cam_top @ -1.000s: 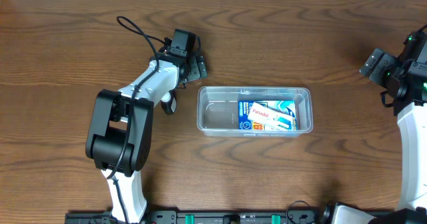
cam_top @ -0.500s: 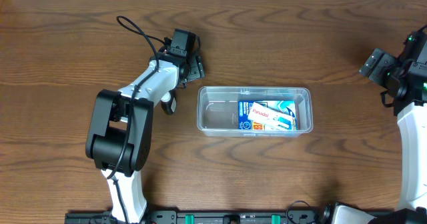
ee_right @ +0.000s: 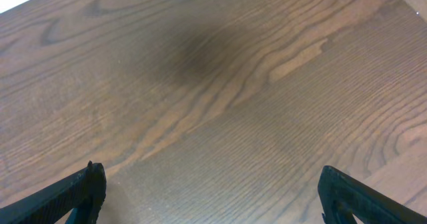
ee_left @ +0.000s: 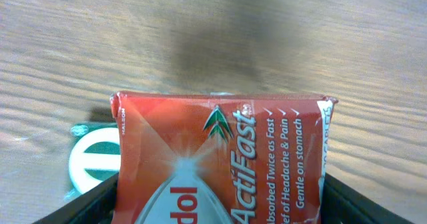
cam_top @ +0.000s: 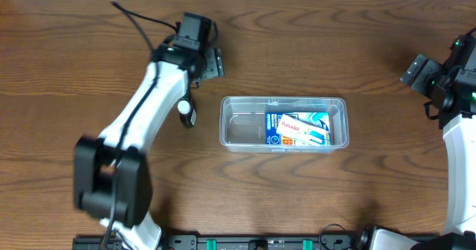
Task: Pack container
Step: 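Carry the red box with the left gripper over the container, then lower the red box into the container's left end and release, then move the left gripper to the green Zam-Buk tin and grasp it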
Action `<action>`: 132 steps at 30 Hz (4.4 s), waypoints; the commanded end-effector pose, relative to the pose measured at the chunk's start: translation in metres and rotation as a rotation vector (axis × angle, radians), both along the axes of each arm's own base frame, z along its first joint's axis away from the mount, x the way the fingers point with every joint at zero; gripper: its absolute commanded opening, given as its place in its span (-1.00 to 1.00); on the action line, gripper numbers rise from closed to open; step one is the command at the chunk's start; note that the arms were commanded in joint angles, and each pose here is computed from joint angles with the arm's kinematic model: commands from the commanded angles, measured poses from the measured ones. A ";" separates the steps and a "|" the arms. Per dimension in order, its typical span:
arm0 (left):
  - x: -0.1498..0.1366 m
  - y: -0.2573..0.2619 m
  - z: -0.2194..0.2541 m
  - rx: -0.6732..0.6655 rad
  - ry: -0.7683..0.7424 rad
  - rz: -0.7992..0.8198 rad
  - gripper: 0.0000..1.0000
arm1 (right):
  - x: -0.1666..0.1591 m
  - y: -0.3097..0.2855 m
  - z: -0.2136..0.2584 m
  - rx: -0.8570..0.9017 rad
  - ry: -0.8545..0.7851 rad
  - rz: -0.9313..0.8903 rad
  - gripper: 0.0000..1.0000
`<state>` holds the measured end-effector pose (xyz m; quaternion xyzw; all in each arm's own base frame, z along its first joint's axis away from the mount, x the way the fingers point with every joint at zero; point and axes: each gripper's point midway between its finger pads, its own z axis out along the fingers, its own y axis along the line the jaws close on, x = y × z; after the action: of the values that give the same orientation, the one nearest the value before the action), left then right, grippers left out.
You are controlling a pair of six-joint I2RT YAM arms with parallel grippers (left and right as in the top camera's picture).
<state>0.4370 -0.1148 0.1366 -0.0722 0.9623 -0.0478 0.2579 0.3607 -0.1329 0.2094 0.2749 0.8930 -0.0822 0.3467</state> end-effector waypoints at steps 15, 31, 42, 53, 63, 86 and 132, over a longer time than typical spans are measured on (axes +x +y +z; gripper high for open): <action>-0.131 -0.052 0.064 -0.173 0.213 -0.258 0.61 | 0.001 -0.002 0.005 0.004 -0.014 -0.015 0.99; -0.158 -0.107 0.043 -0.094 0.261 -0.332 0.61 | 0.001 -0.002 0.005 0.004 -0.014 -0.015 0.99; -0.152 -0.127 -0.017 -0.034 0.384 -0.330 0.61 | 0.001 -0.002 0.005 0.004 -0.014 -0.015 0.99; -0.138 -0.119 -0.039 0.044 0.379 -0.253 0.61 | 0.001 -0.002 0.005 0.004 -0.015 -0.015 0.98; -0.133 -0.114 -0.054 0.083 0.391 -0.201 0.61 | 0.001 -0.002 0.005 0.004 -0.014 -0.015 0.98; -0.128 -0.117 -0.076 0.096 0.415 -0.195 0.75 | 0.001 -0.002 0.005 0.004 -0.015 -0.015 0.99; -0.065 0.052 0.081 0.054 0.022 0.108 0.98 | 0.001 -0.002 0.005 0.004 -0.015 -0.015 0.98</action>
<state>0.3571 -0.0881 0.2244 -0.1028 0.9626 -0.0316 0.2488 0.3607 -0.1329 0.2094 0.2748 0.8930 -0.0823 0.3467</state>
